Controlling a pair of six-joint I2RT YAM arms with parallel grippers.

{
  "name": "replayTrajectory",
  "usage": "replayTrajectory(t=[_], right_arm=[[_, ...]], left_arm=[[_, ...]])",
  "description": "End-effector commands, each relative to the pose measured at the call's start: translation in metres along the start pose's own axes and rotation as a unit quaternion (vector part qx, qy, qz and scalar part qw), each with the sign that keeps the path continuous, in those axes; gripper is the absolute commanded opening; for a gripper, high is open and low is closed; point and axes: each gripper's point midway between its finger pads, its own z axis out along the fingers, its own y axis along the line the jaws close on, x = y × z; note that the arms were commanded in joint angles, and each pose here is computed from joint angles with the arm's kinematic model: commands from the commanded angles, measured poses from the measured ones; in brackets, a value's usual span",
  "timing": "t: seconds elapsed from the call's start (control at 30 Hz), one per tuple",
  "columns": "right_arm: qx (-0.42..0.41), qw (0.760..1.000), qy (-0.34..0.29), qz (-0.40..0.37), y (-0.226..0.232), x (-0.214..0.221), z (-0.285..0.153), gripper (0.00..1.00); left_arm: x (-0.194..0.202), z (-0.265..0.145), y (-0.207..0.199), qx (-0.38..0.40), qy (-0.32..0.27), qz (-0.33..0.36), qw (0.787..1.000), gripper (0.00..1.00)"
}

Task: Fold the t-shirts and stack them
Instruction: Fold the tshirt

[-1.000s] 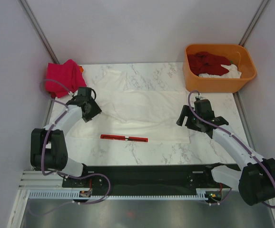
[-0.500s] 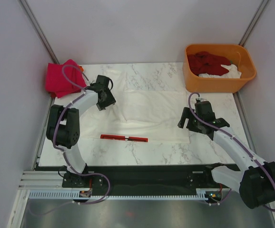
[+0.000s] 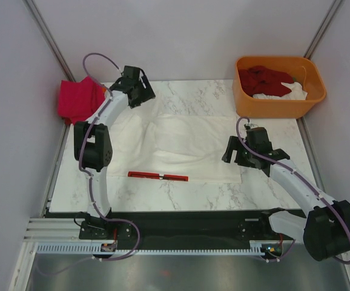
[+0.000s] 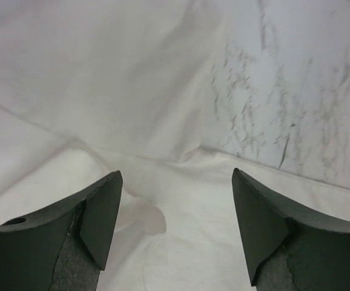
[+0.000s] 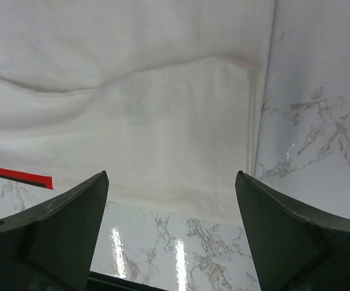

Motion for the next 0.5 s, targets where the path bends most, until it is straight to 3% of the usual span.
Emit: replayTrajectory(t=[0.0,0.13,0.33,0.47], right_arm=[[-0.028,0.999,-0.032,-0.023,0.017,-0.025,-0.003,0.95],[-0.035,0.999,-0.029,-0.026,0.020,-0.027,-0.001,0.95],[-0.048,0.998,-0.032,-0.038,0.024,-0.026,-0.006,0.95],[-0.057,0.997,-0.020,-0.042,0.026,-0.020,-0.005,0.96]], left_arm=[[-0.078,-0.016,-0.016,0.070,-0.071,0.059,0.993,0.81],[-0.099,0.021,-0.008,0.096,-0.068,0.076,0.990,0.83],[-0.144,0.055,-0.006,0.130,-0.120,0.073,0.981,0.84],[-0.150,0.085,0.007,0.196,-0.122,0.024,0.973,0.85]])
